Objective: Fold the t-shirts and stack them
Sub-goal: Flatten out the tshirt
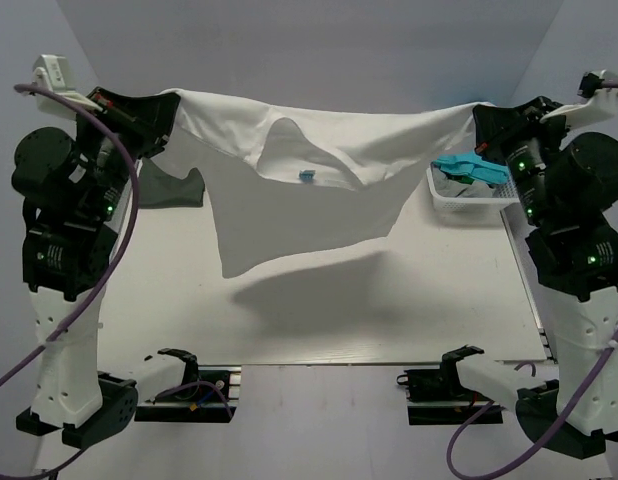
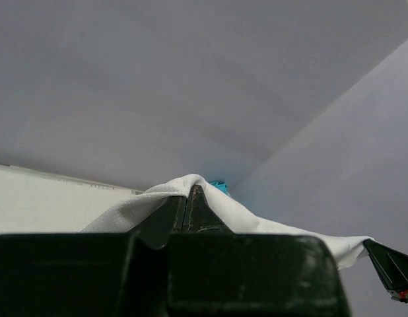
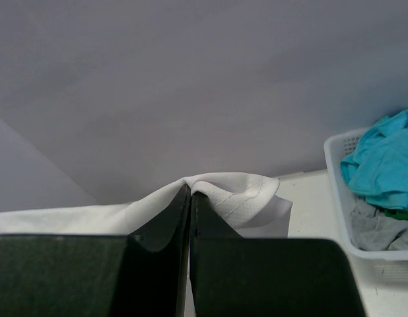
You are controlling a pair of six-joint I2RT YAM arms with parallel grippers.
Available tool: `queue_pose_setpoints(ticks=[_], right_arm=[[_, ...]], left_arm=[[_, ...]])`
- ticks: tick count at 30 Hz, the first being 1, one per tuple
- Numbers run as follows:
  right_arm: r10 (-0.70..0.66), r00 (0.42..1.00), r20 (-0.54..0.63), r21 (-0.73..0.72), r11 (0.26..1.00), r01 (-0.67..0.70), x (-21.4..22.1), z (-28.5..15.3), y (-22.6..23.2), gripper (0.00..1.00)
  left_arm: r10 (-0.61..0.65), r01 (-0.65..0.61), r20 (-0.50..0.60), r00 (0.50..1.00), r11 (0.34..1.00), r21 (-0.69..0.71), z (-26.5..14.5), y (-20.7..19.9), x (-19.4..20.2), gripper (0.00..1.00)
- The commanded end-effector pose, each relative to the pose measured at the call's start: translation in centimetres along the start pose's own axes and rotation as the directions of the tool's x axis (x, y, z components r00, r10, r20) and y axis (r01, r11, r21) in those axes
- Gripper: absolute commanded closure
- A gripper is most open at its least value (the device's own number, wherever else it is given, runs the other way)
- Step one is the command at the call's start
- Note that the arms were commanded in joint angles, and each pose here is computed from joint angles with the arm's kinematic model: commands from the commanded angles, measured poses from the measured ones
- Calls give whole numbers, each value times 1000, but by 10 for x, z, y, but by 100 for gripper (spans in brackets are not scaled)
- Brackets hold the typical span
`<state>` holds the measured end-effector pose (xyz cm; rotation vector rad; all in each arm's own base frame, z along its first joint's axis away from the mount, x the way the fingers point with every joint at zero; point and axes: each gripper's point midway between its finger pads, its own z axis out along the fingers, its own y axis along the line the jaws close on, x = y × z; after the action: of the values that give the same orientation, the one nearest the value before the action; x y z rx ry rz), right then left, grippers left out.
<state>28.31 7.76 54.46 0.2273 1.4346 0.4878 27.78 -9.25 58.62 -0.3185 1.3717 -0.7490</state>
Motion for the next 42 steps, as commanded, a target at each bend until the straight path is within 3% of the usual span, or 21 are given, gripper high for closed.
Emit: queue_pose_setpoints(ticks=[1, 7, 14, 17, 23, 27, 31, 36, 39, 40, 41, 42], right_arm=[[-36, 998, 57, -35, 999, 38, -23, -13, 8, 100], [-42, 997, 59, -14, 999, 43, -21, -9, 4, 100], [-64, 997, 32, 55, 997, 62, -1, 36, -8, 100], [-84, 996, -18, 95, 992, 85, 29, 81, -19, 100], [-139, 990, 25, 149, 980, 134, 25, 137, -23, 100], [-154, 979, 131, 127, 982, 138, -7, 163, -9, 100], [-147, 976, 163, 108, 986, 130, -17, 176, -3, 100], [-145, 972, 184, 78, 988, 133, -18, 166, -2, 100], [-160, 981, 111, 72, 986, 153, 11, 158, -13, 100], [-175, 984, 33, 61, 983, 173, 40, 151, -21, 100], [-164, 987, -7, 46, 985, 164, 55, 149, -23, 100], [-172, 973, -155, 46, 982, 181, 115, 146, -43, 100]], left_arm=[[19, -19, 48, 999, 1000, -8, -12, -4, -17, 100], [21, -17, 77, 997, 998, -63, -8, 8, -19, 100], [31, -34, -20, 999, 982, -184, 51, 45, 18, 100], [44, -56, -58, 997, 971, -231, 81, 61, 34, 100], [88, -109, -92, 992, 962, -252, 146, 78, 49, 100], [104, -95, 45, 994, 980, -172, 164, 54, 7, 100], [133, -122, 141, 981, 989, -84, 165, 37, -19, 100], [146, -137, 113, 983, 987, -84, 155, 38, -13, 100], [133, -131, 11, 991, 983, -126, 143, 62, 22, 100], [131, -134, -28, 991, 982, -135, 138, 70, 37, 100], [104, -130, -138, 985, 972, -194, 134, 103, 81, 100], [70, -102, -152, 986, 972, -211, 115, 105, 86, 100]])
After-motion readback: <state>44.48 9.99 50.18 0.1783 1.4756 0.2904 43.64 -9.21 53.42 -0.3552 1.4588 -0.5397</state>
